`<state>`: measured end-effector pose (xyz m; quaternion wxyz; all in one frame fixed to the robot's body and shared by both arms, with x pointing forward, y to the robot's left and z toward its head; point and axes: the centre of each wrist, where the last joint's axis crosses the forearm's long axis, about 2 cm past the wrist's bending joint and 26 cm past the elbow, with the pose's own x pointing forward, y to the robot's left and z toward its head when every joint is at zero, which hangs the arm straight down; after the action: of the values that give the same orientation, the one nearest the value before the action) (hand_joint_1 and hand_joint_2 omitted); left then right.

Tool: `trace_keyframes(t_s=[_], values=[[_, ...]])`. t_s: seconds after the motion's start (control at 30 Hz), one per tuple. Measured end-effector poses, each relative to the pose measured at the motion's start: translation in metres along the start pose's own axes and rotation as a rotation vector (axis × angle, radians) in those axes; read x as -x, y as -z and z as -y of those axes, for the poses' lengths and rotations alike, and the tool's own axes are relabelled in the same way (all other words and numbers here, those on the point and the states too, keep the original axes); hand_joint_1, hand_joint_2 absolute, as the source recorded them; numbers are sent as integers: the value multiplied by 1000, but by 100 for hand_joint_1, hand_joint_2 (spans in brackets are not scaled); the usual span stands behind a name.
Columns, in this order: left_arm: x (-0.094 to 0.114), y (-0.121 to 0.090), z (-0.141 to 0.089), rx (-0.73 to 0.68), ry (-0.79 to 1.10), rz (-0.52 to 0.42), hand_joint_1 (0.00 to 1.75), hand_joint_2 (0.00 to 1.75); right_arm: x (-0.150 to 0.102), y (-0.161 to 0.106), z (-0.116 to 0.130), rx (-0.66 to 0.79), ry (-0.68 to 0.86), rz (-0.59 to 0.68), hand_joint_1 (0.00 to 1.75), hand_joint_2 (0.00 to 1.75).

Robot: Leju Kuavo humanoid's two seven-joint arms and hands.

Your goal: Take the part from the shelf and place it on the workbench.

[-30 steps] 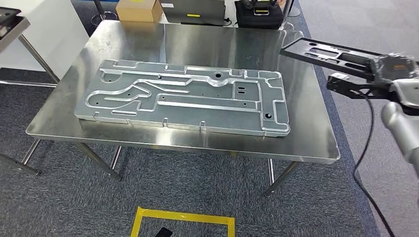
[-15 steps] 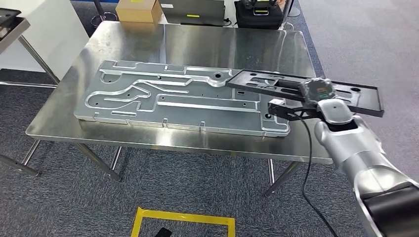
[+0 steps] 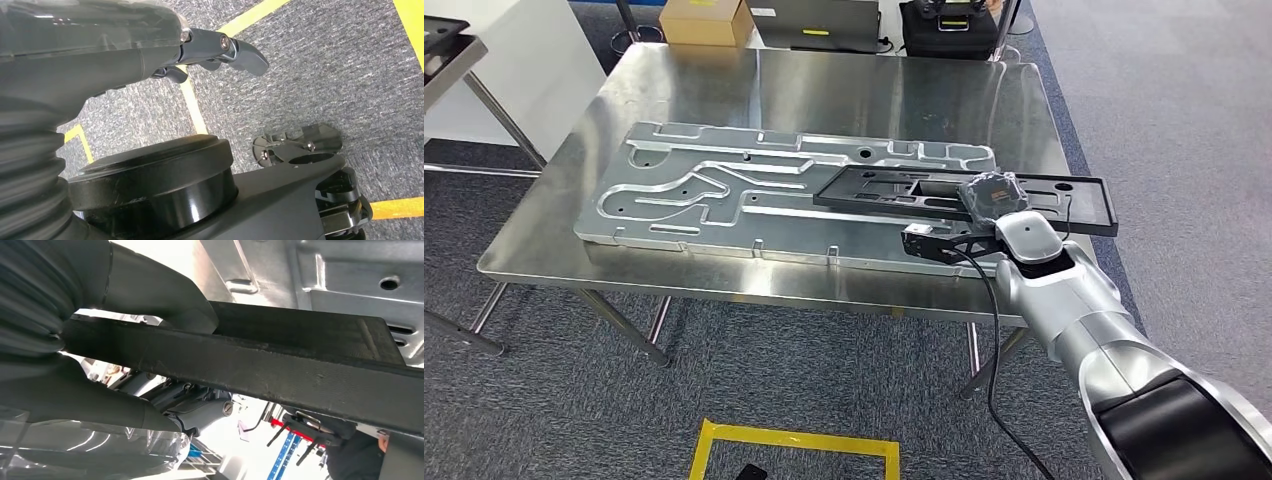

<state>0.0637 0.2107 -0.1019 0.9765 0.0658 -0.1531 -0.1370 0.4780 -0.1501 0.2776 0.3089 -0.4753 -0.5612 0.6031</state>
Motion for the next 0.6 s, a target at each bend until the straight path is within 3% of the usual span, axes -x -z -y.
trace_keyframes(t_s=[0.33, 0.6], values=[[2, 0, 1, 4, -18, 10, 0, 175, -9, 2, 4, -5, -26, 46, 175, 175], [3, 0, 0, 3, -20, 9, 0, 175, -8, 12, 33, 20, -81, 72, 175, 175]])
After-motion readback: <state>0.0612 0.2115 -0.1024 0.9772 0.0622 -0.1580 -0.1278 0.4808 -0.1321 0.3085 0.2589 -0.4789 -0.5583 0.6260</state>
